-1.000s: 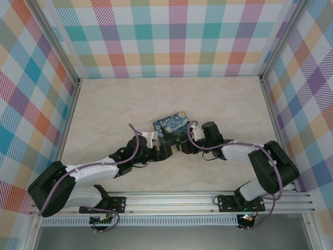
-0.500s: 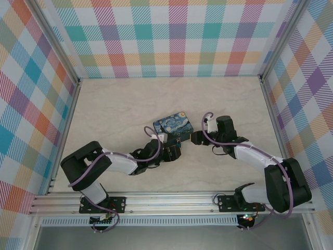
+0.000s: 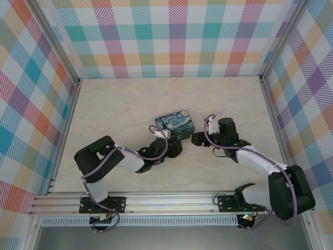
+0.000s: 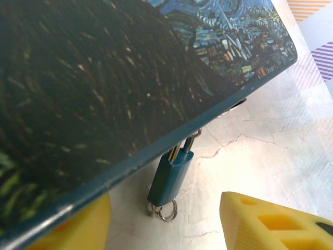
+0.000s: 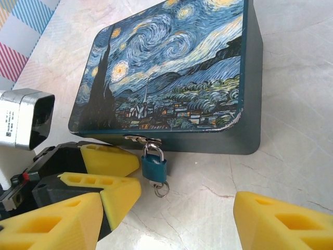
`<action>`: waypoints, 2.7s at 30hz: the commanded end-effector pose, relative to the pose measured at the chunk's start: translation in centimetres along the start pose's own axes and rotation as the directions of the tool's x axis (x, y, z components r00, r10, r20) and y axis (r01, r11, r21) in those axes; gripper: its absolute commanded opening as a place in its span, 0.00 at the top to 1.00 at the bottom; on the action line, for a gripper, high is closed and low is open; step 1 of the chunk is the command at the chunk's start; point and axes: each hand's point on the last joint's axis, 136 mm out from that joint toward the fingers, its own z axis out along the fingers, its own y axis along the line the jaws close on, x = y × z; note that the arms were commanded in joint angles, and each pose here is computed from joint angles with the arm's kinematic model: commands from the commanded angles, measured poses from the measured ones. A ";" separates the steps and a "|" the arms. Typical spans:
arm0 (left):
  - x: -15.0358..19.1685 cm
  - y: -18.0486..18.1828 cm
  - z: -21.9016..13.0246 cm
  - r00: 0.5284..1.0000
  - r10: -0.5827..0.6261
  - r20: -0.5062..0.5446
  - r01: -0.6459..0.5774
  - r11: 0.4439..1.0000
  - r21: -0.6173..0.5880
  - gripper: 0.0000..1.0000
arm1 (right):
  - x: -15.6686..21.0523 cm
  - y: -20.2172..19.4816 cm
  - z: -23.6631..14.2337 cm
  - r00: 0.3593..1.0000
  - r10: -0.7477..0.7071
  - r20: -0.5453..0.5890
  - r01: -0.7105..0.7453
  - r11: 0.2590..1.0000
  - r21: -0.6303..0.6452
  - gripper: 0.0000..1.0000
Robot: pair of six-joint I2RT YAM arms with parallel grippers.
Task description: Unlock a padlock with a key
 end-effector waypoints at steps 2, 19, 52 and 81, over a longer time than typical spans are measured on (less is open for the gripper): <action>-1.0 -0.8 1.0 0.998 0.023 0.057 -0.024 1.000 0.017 0.45 | -0.2 0.2 -0.3 0.999 -0.024 0.021 0.024 1.000 -0.009 0.32; -0.9 -0.7 2.8 0.998 -0.043 0.056 0.042 0.999 0.018 0.74 | 0.8 0.1 -0.2 1.000 -0.029 0.006 0.029 0.999 -0.032 0.31; -8.4 -2.4 -4.0 0.808 -0.589 -0.016 0.586 0.801 0.123 1.00 | -0.2 6.5 0.5 0.360 -0.933 -0.008 0.868 0.332 0.369 0.41; -9.5 -3.7 -5.1 0.718 -0.695 -0.043 0.690 0.701 0.182 1.00 | -0.9 8.5 5.6 0.315 -0.949 0.030 0.853 0.297 0.430 0.77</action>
